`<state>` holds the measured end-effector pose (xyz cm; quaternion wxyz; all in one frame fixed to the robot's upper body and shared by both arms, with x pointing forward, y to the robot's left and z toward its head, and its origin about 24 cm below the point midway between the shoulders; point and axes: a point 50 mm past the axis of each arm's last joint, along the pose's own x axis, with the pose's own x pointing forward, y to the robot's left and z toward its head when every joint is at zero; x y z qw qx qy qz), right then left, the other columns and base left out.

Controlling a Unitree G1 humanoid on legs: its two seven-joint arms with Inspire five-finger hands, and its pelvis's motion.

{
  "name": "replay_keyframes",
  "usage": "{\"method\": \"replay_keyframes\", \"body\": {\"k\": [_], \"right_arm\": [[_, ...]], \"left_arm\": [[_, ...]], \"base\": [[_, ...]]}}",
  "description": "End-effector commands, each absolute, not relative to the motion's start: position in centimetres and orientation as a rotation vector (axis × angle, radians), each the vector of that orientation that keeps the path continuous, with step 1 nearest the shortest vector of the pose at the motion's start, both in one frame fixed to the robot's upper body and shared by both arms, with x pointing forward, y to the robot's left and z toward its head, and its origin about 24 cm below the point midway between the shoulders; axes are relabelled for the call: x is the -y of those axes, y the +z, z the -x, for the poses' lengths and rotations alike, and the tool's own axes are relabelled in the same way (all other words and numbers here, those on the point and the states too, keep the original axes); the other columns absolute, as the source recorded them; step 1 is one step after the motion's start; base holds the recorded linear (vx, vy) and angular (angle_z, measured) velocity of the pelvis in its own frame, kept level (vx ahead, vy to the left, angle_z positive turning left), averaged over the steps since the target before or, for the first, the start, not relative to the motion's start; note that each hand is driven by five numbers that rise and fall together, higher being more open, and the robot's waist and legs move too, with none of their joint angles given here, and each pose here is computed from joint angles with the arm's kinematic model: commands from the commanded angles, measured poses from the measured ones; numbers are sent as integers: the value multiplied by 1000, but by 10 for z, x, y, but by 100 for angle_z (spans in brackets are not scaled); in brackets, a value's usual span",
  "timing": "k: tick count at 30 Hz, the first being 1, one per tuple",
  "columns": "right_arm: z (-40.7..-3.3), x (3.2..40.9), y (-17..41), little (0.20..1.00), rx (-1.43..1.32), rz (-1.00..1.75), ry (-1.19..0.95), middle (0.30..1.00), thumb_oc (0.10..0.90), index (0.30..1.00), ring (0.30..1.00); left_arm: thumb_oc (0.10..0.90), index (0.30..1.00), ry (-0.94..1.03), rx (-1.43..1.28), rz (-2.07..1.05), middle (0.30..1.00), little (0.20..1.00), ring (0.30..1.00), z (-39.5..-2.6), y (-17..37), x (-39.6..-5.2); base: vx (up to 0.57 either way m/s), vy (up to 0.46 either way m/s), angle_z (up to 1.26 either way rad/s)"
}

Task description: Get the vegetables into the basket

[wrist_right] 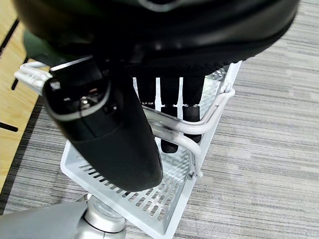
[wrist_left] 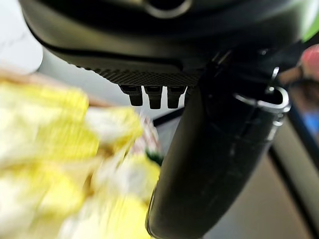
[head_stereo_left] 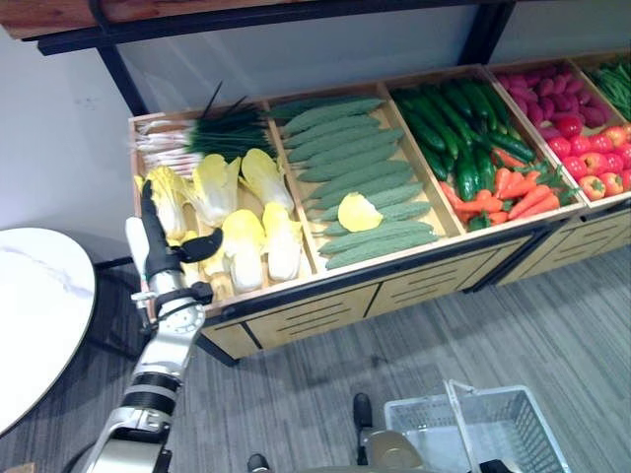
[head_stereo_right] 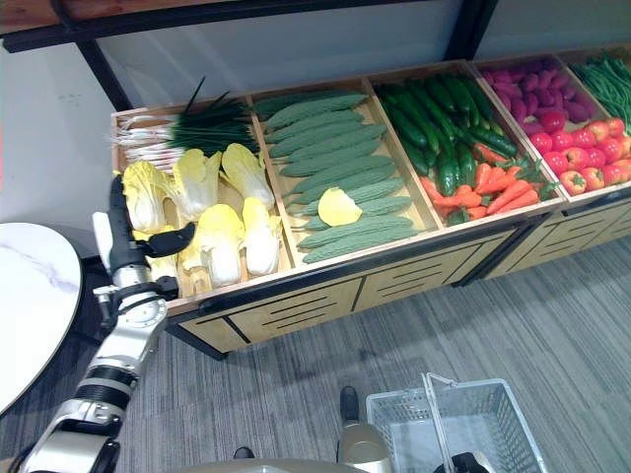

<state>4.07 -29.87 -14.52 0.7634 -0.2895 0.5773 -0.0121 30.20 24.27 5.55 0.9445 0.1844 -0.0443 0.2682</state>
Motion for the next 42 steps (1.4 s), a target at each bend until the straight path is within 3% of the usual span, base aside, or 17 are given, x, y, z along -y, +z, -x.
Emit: {"method": "replay_keyframes", "body": {"k": [1,10,20,27,34,35,36,37,38,42], "right_arm": [[-51,298,-144,300,-1214,693,32,300,400,300,300],[-49,294,-145,300,-1209,695,24,300,400,300,300],[-63,293,-144,300,-1171,722,39,300,400,300,300],[-80,298,-139,300,-1139,757,42,300,400,300,300],[-86,299,-138,300,-1135,771,53,300,400,300,300],[-87,300,-137,300,-1136,776,57,300,400,300,300],[-87,301,-137,300,-1139,780,59,300,400,300,300],[-87,301,-137,300,-1139,780,60,300,400,300,300],[-90,302,-136,300,-1137,788,63,300,400,300,300],[-90,302,-136,300,-1141,791,67,300,400,300,300]], "left_arm": [[900,1000,614,357,-374,1000,1000,1000,-327,124,-256],[900,1000,663,156,-386,1000,1000,1000,-328,80,-252],[900,1000,548,-220,-505,1000,1000,1000,-314,4,-247],[900,1000,314,-451,-708,1000,1000,1000,-307,-31,-237],[900,1000,374,-651,-630,1000,1000,1000,-276,-62,-248],[831,904,401,-723,-609,904,904,904,-261,-73,-255],[633,627,410,-748,-591,627,627,627,-256,-77,-256],[567,533,410,-748,-591,533,533,533,-256,-77,-256],[400,300,454,-847,-555,300,300,300,-233,-91,-265],[400,300,550,-880,-481,300,300,300,-221,-94,-278]], "base": [[7,-23,-10],[12,-19,-7],[-2,-11,-7],[-10,5,-17],[7,12,-4],[19,19,-6],[15,13,-6],[27,22,-7],[20,19,-6],[24,18,-4]]}}
